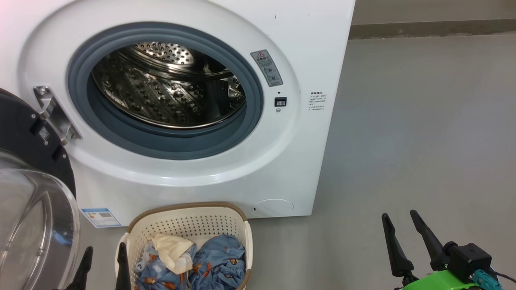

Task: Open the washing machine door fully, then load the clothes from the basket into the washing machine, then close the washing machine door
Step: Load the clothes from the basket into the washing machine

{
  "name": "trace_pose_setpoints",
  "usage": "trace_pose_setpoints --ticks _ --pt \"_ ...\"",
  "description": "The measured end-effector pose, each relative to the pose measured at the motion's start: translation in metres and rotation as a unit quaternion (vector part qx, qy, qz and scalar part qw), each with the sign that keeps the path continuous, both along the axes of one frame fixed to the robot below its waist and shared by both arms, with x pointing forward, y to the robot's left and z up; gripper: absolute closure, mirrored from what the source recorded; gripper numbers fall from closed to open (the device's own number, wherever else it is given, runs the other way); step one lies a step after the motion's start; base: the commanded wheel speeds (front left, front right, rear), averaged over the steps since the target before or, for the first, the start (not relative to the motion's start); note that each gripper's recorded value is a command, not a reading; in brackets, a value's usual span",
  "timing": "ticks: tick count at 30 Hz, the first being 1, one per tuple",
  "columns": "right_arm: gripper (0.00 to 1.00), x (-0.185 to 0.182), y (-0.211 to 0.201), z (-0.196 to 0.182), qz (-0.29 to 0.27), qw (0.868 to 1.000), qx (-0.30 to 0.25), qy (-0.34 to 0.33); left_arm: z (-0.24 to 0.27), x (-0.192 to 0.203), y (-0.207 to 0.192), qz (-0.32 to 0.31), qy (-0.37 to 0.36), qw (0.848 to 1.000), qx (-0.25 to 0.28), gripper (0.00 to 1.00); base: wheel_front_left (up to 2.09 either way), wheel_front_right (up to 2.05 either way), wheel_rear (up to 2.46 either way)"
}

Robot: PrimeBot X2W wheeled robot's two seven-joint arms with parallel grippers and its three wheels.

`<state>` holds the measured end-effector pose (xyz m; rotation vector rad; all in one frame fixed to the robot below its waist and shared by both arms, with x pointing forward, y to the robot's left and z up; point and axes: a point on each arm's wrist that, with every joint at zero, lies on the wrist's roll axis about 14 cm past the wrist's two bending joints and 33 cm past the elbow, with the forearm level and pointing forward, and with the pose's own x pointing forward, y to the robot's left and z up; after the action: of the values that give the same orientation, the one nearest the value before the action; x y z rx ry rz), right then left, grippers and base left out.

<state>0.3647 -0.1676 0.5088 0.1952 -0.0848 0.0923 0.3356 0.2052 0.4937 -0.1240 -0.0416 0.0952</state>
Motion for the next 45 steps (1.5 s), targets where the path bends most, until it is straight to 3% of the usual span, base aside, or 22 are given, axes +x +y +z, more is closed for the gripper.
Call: trace_pose_setpoints --ticks 21,45 --pt "0.00 0.010 0.001 -0.020 0.002 1.000 -0.001 0.030 -0.015 0.014 -0.009 -0.011 0.023 1.000 -0.007 0.00 0.00 0.00 0.00" --pt "0.00 0.084 0.013 -0.075 0.022 0.997 -0.003 0.077 -0.072 0.136 -0.035 -0.066 0.076 0.995 -0.022 0.00 0.00 0.00 0.00"
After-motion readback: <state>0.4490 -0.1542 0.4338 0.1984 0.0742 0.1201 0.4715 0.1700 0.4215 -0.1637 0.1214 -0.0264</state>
